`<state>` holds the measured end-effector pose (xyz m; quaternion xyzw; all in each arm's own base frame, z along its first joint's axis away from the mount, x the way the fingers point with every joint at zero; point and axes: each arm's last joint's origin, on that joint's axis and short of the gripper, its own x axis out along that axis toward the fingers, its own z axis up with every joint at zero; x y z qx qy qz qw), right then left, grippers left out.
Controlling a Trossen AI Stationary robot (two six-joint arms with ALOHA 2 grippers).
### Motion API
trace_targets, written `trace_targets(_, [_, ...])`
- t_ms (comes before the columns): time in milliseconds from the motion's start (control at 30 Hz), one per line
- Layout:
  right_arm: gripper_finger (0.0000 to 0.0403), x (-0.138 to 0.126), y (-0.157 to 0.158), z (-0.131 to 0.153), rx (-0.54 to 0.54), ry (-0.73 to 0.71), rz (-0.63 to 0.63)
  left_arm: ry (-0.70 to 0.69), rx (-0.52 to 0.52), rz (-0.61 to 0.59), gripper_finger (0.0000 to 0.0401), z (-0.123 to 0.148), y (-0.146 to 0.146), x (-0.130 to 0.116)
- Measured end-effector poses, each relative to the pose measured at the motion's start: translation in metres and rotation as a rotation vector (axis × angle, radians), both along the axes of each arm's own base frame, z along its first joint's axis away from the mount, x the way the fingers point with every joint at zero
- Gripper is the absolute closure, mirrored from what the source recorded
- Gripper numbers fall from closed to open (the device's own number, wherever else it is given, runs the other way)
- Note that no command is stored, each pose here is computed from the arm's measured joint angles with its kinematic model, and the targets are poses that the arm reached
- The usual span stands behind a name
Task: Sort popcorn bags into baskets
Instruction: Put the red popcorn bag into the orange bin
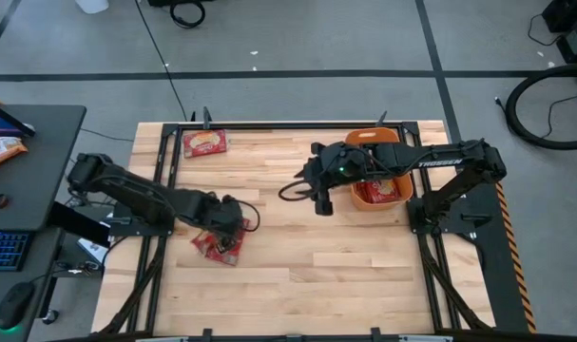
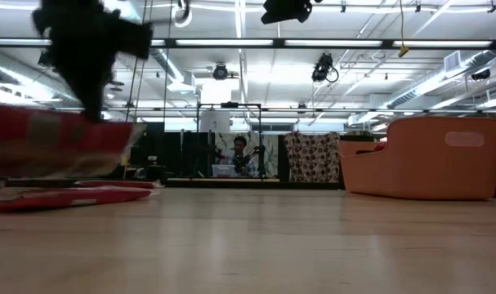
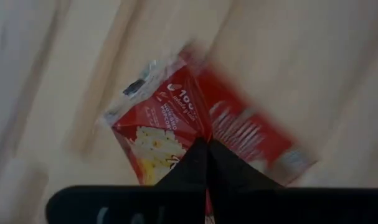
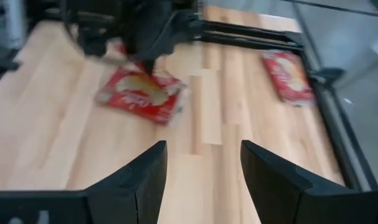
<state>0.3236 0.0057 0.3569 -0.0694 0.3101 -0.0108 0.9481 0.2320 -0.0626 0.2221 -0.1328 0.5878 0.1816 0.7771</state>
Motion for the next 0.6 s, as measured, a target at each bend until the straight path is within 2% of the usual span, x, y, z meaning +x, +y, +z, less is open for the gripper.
trace_targets(133, [0.0195, 0.0, 0.001, 0.0, -0.003, 0.004, 0.073, -0.192, 0.01, -0.138, 0.0398, 0.034, 0.0, 0.011])
trace_targets(333, [0.0181, 0.002, 0.003, -0.001, 0.048, -0.001, 0.126, -0.46, 0.002, -0.251, 0.0398, 0.072, -0.002, 0.033])
trace_targets(500, [0.0168, 0.005, 0.006, -0.006, 0.124, 0.023, 0.197, -0.678, 0.035, -0.327, 0.0398, 0.089, -0.004, 0.049])
trace_targets(600, [0.0168, 0.004, 0.01, -0.006, 0.117, 0.019, 0.259, -0.745, 0.042, -0.339, 0.0397, 0.095, 0.0, 0.053])
